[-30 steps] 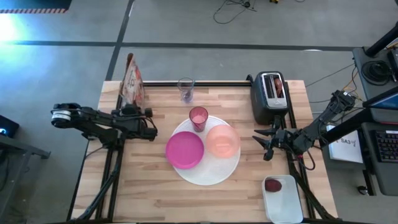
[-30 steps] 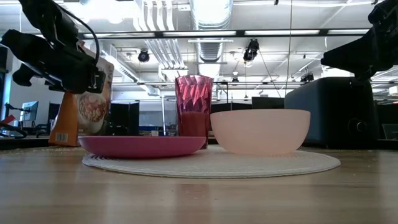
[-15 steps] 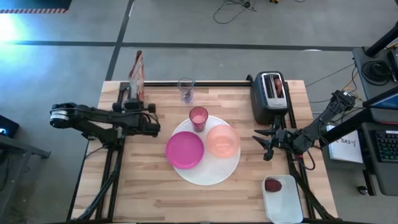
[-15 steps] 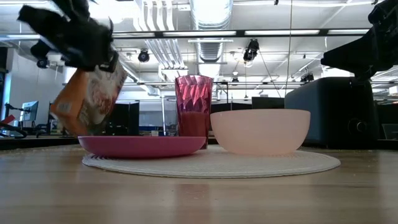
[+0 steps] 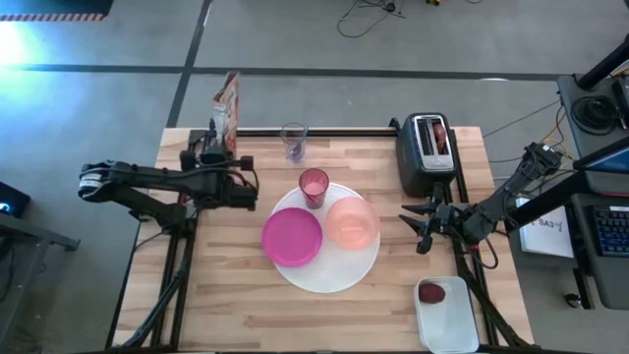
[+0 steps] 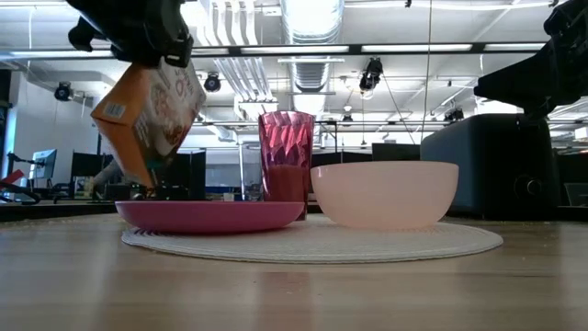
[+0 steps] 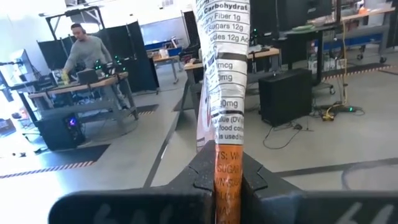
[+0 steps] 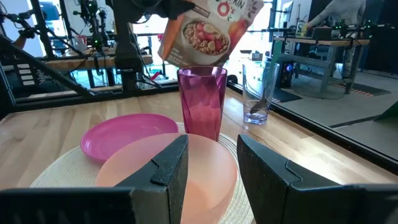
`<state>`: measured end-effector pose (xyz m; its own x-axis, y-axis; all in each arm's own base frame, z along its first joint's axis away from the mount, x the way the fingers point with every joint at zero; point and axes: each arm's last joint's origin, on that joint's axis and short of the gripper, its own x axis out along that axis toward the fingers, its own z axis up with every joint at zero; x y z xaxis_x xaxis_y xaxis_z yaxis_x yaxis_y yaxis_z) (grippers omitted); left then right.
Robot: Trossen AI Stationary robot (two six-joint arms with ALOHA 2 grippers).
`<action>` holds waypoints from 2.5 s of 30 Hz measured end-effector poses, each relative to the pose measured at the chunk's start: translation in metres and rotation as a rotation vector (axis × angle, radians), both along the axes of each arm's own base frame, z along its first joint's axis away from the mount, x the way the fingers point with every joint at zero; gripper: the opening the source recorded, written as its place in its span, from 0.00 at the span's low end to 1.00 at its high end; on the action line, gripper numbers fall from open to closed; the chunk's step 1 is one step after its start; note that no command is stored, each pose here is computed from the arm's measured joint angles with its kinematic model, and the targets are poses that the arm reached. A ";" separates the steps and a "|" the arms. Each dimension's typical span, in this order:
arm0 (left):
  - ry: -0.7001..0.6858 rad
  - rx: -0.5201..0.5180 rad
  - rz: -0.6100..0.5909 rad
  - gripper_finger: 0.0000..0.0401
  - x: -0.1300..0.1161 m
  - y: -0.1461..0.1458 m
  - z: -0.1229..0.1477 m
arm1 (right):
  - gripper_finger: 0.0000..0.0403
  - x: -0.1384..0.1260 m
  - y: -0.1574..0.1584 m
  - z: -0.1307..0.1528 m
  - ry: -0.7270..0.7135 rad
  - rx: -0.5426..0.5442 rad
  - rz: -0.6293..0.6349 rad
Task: Arrange a breakfast setting
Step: Pour the cereal from the cereal box into the orange bowl on the placemat
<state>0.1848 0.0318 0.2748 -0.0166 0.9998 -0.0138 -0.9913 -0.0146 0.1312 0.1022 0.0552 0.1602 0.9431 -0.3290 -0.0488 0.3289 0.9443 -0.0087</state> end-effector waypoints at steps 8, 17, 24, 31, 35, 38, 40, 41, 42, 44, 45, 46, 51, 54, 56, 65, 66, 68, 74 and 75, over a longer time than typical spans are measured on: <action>-0.005 0.011 -0.001 0.00 0.001 0.000 0.023 | 0.32 0.000 0.000 0.000 -0.001 0.001 -0.001; 0.092 0.019 -0.038 0.00 0.008 -0.007 0.065 | 0.32 0.000 0.000 0.000 0.000 0.001 0.000; 0.151 0.027 -0.113 0.00 0.008 -0.022 0.111 | 0.32 0.000 0.000 0.000 0.000 0.000 0.000; 0.185 -0.075 -0.331 0.00 0.003 -0.051 0.138 | 0.32 0.000 0.000 0.000 0.000 0.001 0.000; 0.136 -0.125 -0.479 0.00 -0.002 -0.072 0.151 | 0.32 0.000 0.000 0.000 0.000 0.001 0.000; 0.084 -0.168 -0.583 0.00 -0.005 -0.086 0.159 | 0.32 0.000 0.000 0.000 0.000 0.000 0.000; 0.057 -0.196 -0.648 0.00 -0.006 -0.095 0.162 | 0.32 0.000 0.000 0.000 0.000 0.001 0.000; 0.041 -0.211 -0.678 0.00 -0.006 -0.100 0.162 | 0.32 0.000 0.000 0.000 0.000 0.001 0.000; 0.023 -0.224 -0.707 0.00 -0.006 -0.104 0.163 | 0.32 0.000 0.000 0.000 0.000 0.000 0.000; -0.009 -0.252 -0.765 0.00 -0.006 -0.113 0.164 | 0.32 0.000 0.000 0.000 0.000 0.000 0.000; -0.020 -0.267 -0.795 0.00 -0.005 -0.117 0.165 | 0.32 0.000 0.000 0.000 0.000 0.001 0.000; -0.031 -0.282 -0.825 0.00 -0.003 -0.121 0.165 | 0.32 0.000 0.000 0.000 0.000 0.001 0.000; -0.047 -0.339 -0.983 0.00 0.011 -0.141 0.169 | 0.32 0.000 0.000 0.000 0.000 0.001 0.000; -0.031 -0.388 -1.086 0.00 0.023 -0.151 0.167 | 0.32 0.000 0.000 0.000 0.000 0.000 0.000; -0.013 -0.424 -1.131 0.00 0.029 -0.157 0.163 | 0.32 0.000 0.000 0.000 0.000 0.001 0.000; -0.028 -0.553 -1.188 0.00 0.042 -0.166 0.168 | 0.32 0.000 0.000 0.000 0.000 0.001 0.000; -0.023 -0.578 -1.183 0.00 0.044 -0.166 0.169 | 0.32 0.000 0.000 0.000 0.000 0.001 -0.001; -0.004 -0.639 -1.164 0.00 0.047 -0.164 0.169 | 0.32 0.000 0.000 0.000 0.000 0.000 0.000; 0.096 -0.775 -1.060 0.00 0.064 -0.153 0.171 | 0.32 0.000 0.000 0.000 0.000 0.001 0.000; 0.110 -0.794 -1.052 0.00 0.068 -0.151 0.172 | 0.32 0.000 0.000 0.000 0.000 0.001 0.000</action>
